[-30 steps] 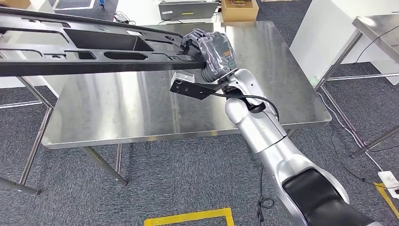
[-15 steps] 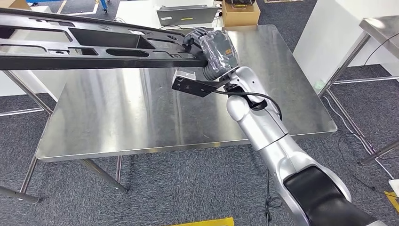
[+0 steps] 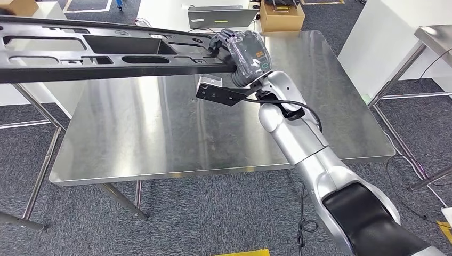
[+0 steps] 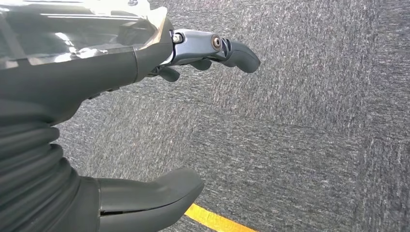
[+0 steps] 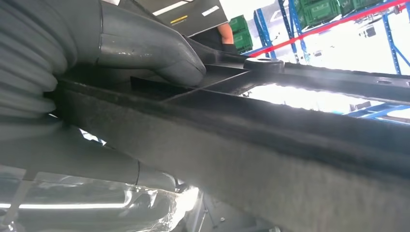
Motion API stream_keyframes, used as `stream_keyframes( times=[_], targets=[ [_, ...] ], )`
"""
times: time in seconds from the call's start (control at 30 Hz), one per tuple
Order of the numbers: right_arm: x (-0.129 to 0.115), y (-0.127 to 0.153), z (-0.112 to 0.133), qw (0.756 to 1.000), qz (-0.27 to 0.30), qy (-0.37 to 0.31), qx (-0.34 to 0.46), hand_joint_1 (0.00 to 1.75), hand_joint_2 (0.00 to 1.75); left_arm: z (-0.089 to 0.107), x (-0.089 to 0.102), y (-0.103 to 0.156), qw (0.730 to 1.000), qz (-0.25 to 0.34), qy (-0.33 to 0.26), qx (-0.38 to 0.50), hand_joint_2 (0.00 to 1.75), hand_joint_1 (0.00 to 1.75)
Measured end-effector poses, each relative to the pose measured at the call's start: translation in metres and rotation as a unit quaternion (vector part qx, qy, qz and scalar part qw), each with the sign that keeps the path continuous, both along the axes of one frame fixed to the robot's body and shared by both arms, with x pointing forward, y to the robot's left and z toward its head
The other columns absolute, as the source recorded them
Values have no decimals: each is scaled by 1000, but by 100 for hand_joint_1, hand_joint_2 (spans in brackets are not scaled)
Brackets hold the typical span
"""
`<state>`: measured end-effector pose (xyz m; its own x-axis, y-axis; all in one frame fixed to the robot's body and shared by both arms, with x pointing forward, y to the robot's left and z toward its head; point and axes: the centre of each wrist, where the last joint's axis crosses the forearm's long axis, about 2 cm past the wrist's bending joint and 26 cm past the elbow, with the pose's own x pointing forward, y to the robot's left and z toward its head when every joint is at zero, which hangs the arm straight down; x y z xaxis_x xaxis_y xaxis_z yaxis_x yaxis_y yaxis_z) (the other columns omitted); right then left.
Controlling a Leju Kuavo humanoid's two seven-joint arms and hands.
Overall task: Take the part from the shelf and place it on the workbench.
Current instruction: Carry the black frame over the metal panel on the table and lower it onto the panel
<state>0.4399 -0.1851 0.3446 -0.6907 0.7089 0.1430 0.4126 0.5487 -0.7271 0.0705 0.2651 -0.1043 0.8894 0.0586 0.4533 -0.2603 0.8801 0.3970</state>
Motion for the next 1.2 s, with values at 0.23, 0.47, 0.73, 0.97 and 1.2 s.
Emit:
stream_keyframes(
  times=[0.23, 0.47, 0.73, 0.97, 1.2],
  targets=[
    [5, -12, 3, 1000, -16, -8, -8, 175, 175, 0, 0, 1, 1000, -2, -3, 1, 175, 0],
    [11, -24, -2, 997, -53, -45, -37, 175, 175, 0, 0, 3, 1000, -1, -5, 4, 175, 0],
    [20, -36, -20, 992, -92, -52, -73, 175, 175, 0, 0, 6, 1000, 2, -11, 8, 175, 0],
    [17, -66, -93, 958, -204, -64, -193, 175, 175, -1, -2, 10, 999, -3, -32, 29, 175, 0],
    [-2, -115, -168, 937, -272, 60, -212, 175, 175, -2, -10, 17, 999, 3, -35, 21, 175, 0]
  ],
)
